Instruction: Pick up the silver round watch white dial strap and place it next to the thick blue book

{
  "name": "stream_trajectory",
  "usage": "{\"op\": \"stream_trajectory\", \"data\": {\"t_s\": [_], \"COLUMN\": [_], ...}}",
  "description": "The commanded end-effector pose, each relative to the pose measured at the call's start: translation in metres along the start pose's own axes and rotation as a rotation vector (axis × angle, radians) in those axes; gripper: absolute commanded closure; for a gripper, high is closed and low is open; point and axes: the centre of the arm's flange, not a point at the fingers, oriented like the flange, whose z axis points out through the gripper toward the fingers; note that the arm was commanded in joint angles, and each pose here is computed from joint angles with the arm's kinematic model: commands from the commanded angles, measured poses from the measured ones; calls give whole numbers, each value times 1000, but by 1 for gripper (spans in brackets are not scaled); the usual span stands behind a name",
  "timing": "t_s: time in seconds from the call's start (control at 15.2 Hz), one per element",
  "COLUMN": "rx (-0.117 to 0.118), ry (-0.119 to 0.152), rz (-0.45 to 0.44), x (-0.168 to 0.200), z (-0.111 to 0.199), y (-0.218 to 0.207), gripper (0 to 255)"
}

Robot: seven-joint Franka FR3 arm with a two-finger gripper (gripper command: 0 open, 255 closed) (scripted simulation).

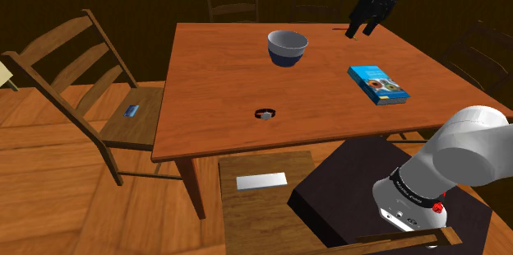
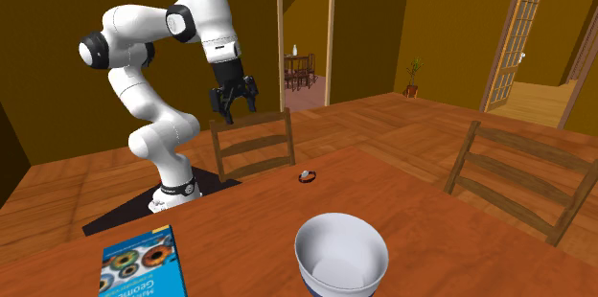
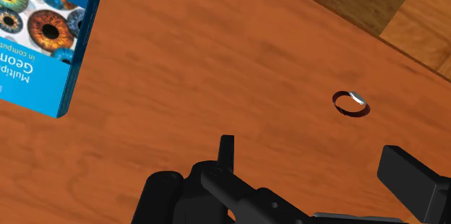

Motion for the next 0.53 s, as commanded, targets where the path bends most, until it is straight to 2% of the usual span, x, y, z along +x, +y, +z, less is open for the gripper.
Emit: {"op": "stream_trajectory", "data": {"t_s": [0.0,0.46], "rx": [0,35], "ry": [0,-58], "rz": [0,49], "x": [0,32], "z": [0,73], "y": [0,-47], "gripper": [0,0]}}
